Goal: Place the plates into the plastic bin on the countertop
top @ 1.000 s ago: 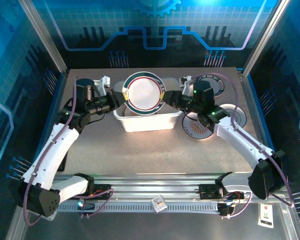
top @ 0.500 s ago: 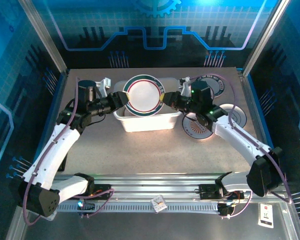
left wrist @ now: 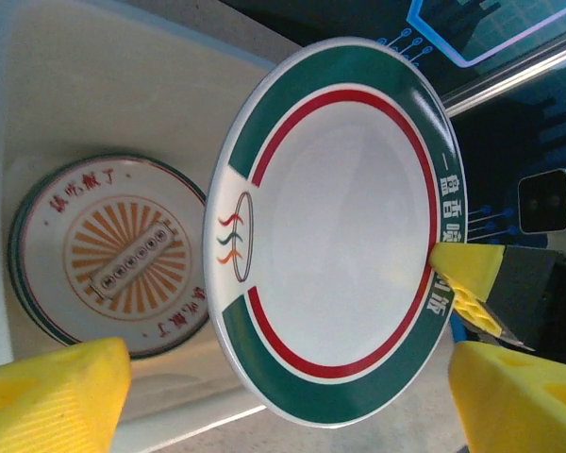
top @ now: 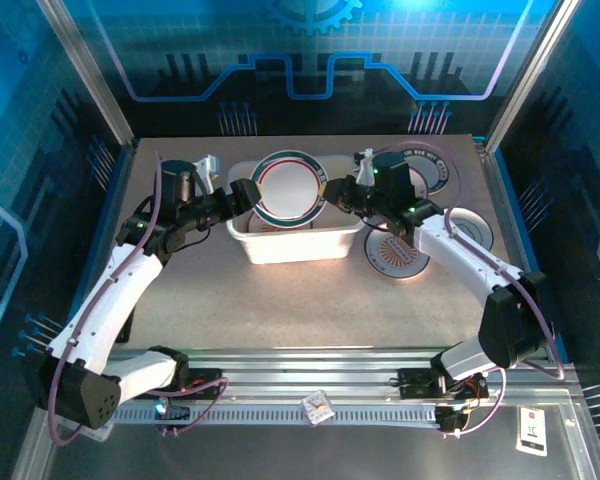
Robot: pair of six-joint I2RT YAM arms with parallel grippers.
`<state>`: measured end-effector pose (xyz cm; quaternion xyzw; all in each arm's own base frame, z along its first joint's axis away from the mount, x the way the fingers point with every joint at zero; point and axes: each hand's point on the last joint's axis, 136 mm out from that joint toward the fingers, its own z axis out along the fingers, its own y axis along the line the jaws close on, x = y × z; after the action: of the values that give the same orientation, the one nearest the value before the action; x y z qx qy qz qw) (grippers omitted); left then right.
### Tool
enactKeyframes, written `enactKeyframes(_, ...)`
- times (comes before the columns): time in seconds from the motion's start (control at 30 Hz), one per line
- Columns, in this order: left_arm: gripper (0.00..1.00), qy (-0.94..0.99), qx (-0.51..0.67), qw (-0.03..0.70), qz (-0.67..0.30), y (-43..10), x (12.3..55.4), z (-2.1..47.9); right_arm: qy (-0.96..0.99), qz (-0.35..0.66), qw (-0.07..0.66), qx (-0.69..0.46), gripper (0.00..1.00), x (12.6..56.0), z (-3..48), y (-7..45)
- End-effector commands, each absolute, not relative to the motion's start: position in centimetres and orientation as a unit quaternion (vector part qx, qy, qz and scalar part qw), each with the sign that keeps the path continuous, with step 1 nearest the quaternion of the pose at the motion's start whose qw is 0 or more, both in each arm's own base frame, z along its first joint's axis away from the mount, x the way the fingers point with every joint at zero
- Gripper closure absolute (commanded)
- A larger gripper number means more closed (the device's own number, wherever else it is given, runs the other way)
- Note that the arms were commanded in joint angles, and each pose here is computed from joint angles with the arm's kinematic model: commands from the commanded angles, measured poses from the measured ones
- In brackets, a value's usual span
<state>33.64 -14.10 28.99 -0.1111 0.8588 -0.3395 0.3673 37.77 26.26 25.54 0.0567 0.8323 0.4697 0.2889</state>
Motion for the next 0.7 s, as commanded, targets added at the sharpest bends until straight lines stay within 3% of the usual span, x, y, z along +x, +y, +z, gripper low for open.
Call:
enactKeyframes(0.0,0.05,0.861,-0.125,0.384,-0.309,-12.5,34.5,29.2,0.819,0.482,0.310,0.042,1.00,39.0,27.6,26.4)
enactKeyframes(0.1,0.01,0.861,-0.145,0.387,-0.298,-11.0,34.8,28.9,0.822,0.477,0.309,0.039,1.00,39.7,27.4,26.4)
enactKeyframes(0.67,0.01,0.845,-0.231,0.399,-0.273,-3.9,34.6,27.9,0.868,0.428,0.248,-0.043,1.00,42.8,25.6,29.0)
